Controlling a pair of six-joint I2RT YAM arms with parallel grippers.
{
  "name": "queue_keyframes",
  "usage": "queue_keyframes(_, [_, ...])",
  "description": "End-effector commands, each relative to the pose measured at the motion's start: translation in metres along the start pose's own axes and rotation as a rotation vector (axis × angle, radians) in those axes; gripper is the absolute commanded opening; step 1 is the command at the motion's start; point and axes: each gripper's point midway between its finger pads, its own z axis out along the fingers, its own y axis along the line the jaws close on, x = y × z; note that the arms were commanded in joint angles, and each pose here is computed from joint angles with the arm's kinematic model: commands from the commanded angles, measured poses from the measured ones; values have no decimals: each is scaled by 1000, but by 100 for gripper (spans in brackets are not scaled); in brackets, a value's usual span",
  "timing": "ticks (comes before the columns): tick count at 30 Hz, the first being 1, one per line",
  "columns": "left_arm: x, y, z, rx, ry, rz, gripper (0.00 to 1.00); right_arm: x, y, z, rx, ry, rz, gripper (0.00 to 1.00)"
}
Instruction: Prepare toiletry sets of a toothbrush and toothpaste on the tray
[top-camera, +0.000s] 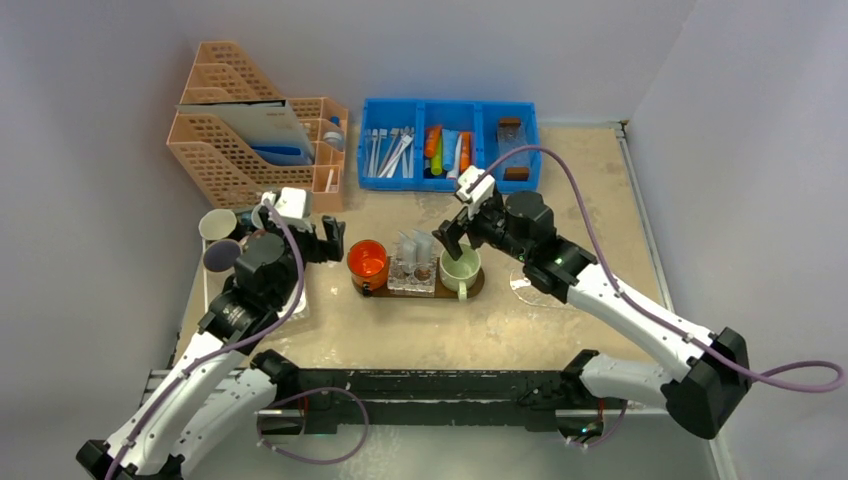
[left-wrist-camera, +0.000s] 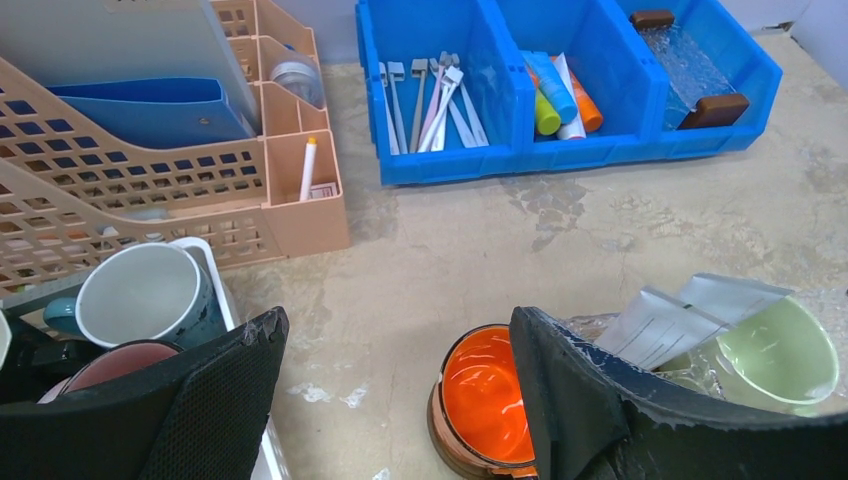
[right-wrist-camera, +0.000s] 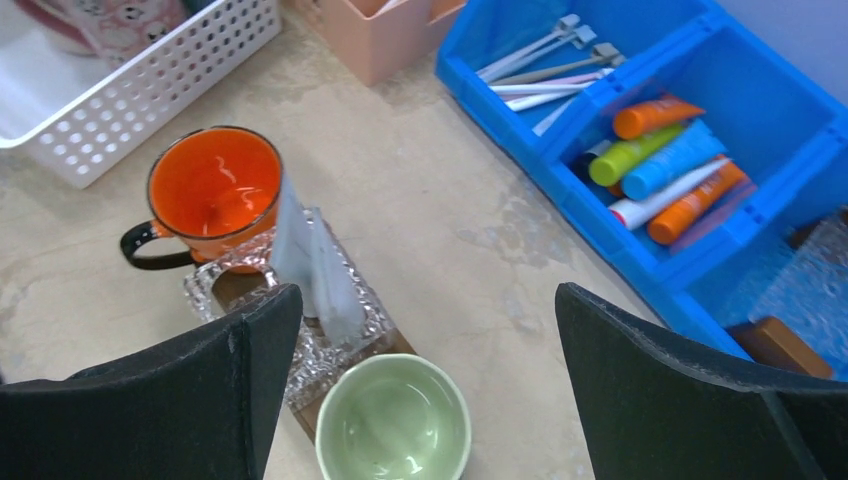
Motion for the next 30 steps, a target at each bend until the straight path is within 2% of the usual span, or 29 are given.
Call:
queue_keyframes(1, [-27, 0, 1, -9, -55, -26, 81, -20, -26, -17, 156, -29, 12, 99])
queue_keyframes(7, [-34, -4, 4, 1, -48, -14, 86, -24, -51, -44, 314, -59, -5, 99])
queue_keyframes(14, [-41, -8, 24, -17, -12, 20, 88, -21, -63, -66, 406, -62, -14, 99])
queue_keyframes(20, [-36, -15, 67, -50, 71, 32, 89, -8, -67, -74, 441, -38, -6, 99])
queue_keyframes(30, [-39, -21, 148, -55, 181, -51, 90, 4, -71, -88, 485, -38, -20, 99])
